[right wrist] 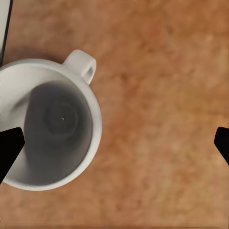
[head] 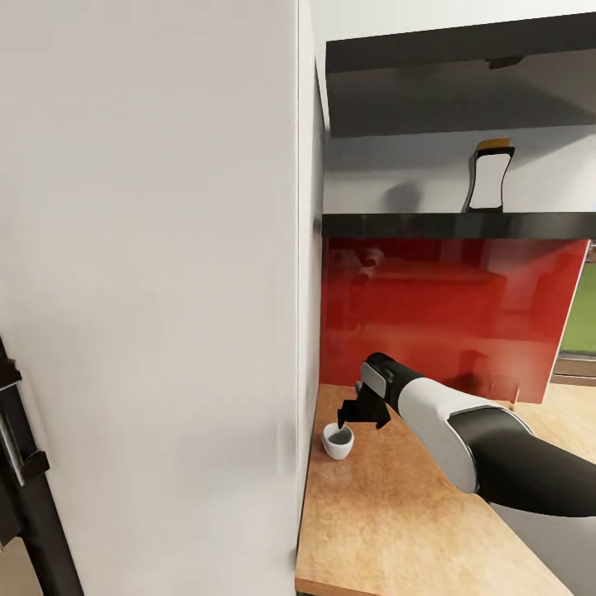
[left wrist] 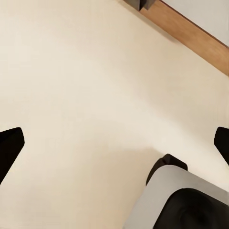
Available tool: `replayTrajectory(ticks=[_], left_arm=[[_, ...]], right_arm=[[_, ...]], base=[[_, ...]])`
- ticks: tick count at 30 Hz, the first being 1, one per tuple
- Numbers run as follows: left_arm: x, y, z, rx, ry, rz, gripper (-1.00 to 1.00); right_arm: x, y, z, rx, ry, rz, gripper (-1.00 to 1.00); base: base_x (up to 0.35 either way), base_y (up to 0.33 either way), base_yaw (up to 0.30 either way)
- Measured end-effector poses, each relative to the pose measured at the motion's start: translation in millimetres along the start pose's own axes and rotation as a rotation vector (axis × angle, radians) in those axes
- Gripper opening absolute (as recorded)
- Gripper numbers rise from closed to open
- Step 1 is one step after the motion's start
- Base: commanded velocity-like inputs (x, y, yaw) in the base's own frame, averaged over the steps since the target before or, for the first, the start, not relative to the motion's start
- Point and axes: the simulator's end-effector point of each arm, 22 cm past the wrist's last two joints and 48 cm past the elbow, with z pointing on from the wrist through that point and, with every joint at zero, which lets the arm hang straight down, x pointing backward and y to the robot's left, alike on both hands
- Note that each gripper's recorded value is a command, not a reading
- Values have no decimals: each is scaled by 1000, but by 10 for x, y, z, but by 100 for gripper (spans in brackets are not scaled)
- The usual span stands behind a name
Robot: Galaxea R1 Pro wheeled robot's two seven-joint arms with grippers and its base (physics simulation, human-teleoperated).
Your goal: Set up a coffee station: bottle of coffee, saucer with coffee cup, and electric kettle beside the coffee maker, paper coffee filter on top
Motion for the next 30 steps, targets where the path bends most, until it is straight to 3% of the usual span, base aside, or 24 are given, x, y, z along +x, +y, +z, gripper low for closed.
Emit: replayTrajectory(ticks=[10, 30], left_arm=[[6, 1, -1, 0, 1, 0, 100], [129, -44, 250, 1, 3, -1, 100]], right_arm=[[-14, 3, 1, 1, -7, 0, 100], [16, -31, 276, 5, -35, 5, 100]], base=[[0, 0, 0], [0, 0, 0]])
